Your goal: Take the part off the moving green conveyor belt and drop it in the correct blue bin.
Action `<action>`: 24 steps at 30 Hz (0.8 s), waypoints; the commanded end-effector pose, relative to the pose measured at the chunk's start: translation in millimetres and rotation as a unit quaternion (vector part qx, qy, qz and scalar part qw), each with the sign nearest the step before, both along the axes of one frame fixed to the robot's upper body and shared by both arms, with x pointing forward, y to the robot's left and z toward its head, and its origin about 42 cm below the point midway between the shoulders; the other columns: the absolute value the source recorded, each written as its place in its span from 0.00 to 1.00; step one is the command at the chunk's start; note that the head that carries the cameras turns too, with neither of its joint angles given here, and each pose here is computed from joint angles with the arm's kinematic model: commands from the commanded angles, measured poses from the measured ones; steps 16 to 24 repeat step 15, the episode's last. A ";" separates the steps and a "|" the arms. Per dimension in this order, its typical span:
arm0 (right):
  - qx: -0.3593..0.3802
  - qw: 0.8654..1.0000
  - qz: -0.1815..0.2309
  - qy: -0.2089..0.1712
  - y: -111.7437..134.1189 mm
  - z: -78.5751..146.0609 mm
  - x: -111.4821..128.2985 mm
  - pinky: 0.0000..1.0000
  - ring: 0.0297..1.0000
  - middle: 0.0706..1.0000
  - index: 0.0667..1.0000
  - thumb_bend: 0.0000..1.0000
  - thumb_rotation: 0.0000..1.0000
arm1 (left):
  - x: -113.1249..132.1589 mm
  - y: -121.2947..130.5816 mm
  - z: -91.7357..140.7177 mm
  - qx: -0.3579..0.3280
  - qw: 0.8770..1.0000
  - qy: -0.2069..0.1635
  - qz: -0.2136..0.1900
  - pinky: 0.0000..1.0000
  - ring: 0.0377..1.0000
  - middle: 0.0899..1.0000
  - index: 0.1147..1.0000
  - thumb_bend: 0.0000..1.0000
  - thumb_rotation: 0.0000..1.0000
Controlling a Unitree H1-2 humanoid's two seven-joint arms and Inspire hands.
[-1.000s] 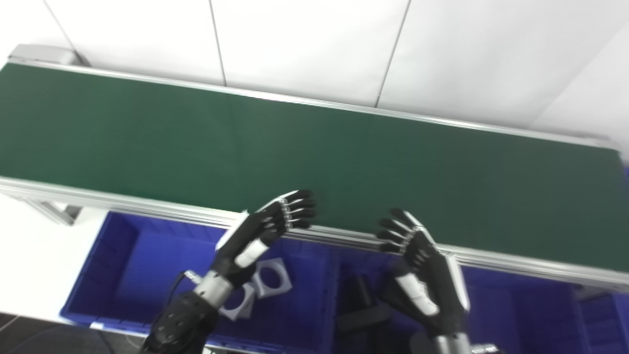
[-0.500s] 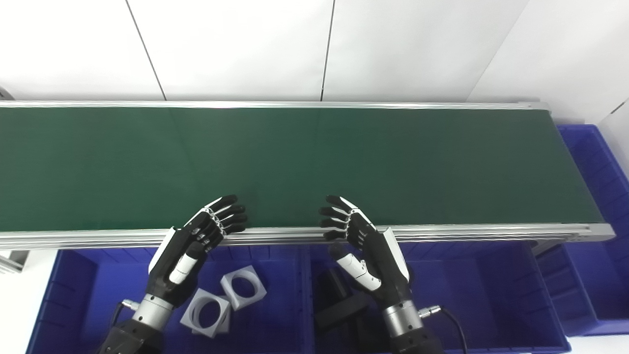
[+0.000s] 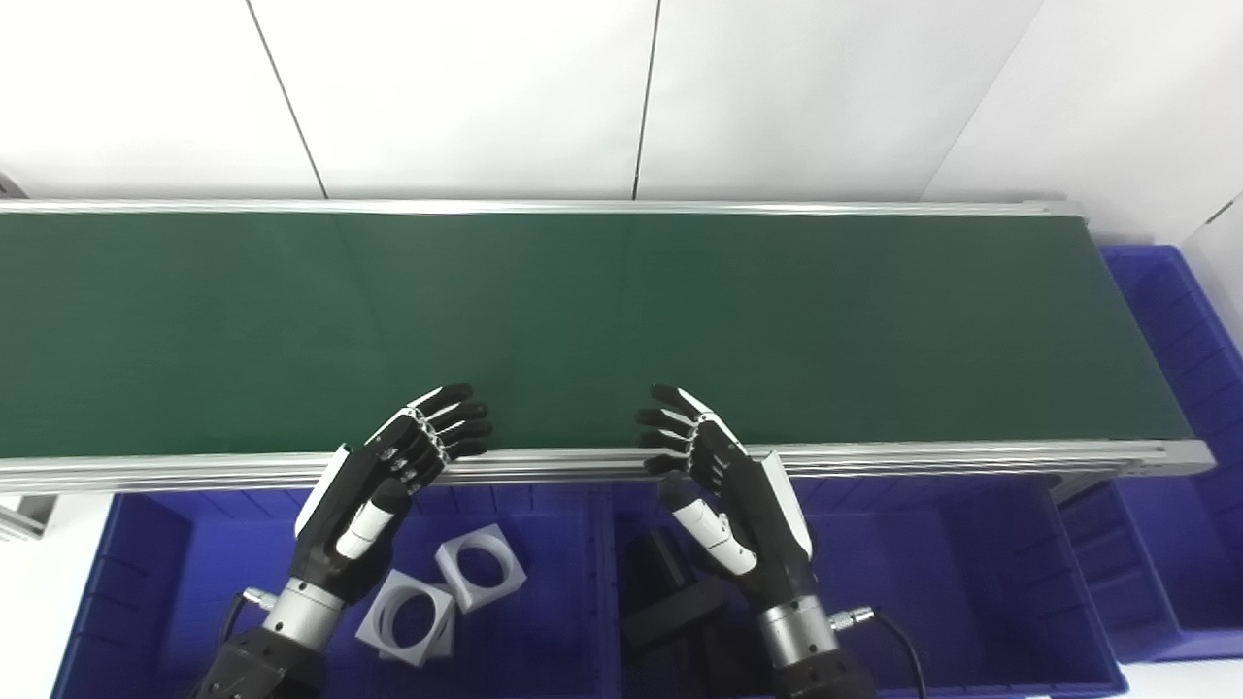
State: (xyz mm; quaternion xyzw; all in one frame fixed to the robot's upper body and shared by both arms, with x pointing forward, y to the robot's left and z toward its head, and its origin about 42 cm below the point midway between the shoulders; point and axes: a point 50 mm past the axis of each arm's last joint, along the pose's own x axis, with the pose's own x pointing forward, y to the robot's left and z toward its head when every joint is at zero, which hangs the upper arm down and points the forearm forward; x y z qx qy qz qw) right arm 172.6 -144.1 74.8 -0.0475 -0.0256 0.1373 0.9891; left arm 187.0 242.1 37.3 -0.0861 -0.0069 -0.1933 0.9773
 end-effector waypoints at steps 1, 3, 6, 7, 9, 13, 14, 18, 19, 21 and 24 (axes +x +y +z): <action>0.013 0.999 -0.005 -0.044 -1.8 14.7 1.0 0.64 0.73 0.78 0.85 0.69 0.80 | 3.3 -5.3 11.9 0.000 0.999 -0.037 -0.004 0.76 0.78 0.79 0.82 0.82 0.72; 0.011 0.999 -0.018 -0.044 -3.8 15.6 -1.3 0.63 0.73 0.77 0.84 0.68 0.80 | 2.5 -9.5 12.7 -0.001 0.999 -0.041 -0.004 0.76 0.78 0.79 0.82 0.82 0.71; 0.009 0.999 -0.030 -0.043 -9.4 16.8 -5.1 0.64 0.72 0.76 0.83 0.65 0.81 | 0.2 -17.6 14.5 -0.001 0.999 -0.043 -0.001 0.75 0.77 0.79 0.82 0.82 0.70; 0.007 0.999 -0.032 -0.043 -11.1 17.1 -6.0 0.64 0.73 0.76 0.84 0.63 0.83 | -0.5 -19.9 15.2 -0.001 0.999 -0.043 0.001 0.75 0.77 0.79 0.82 0.82 0.70; 0.004 0.998 -0.035 -0.045 -16.6 18.6 -8.7 0.65 0.73 0.77 0.84 0.61 0.84 | -2.5 -27.0 17.4 -0.001 0.999 -0.044 0.002 0.75 0.78 0.80 0.82 0.82 0.70; -0.001 0.998 -0.041 -0.045 -27.7 21.3 -14.1 0.66 0.73 0.77 0.85 0.59 0.86 | -7.1 -41.4 23.5 0.003 0.999 -0.049 0.004 0.76 0.79 0.81 0.83 0.82 0.72; -0.004 0.998 -0.044 -0.046 -30.3 21.9 -15.3 0.66 0.74 0.77 0.85 0.59 0.87 | -8.9 -44.4 25.3 0.006 0.999 -0.051 0.004 0.76 0.80 0.82 0.84 0.83 0.72; -0.006 0.998 -0.047 -0.046 -32.1 22.4 -16.1 0.65 0.73 0.77 0.85 0.59 0.88 | -10.1 -46.5 26.5 0.009 0.999 -0.052 0.003 0.77 0.81 0.83 0.84 0.83 0.73; -0.006 0.998 -0.047 -0.046 -32.1 22.4 -16.1 0.65 0.73 0.77 0.85 0.59 0.88 | -10.1 -46.5 26.5 0.009 0.999 -0.052 0.003 0.77 0.81 0.83 0.84 0.83 0.73; -0.006 0.998 -0.047 -0.046 -32.1 22.4 -16.1 0.65 0.73 0.77 0.85 0.59 0.88 | -10.1 -46.5 26.5 0.009 0.999 -0.052 0.003 0.77 0.81 0.83 0.84 0.83 0.73; -0.006 0.998 -0.047 -0.046 -32.1 22.4 -16.1 0.65 0.73 0.77 0.85 0.59 0.88 | -10.1 -46.5 26.5 0.009 0.999 -0.052 0.003 0.77 0.81 0.83 0.84 0.83 0.73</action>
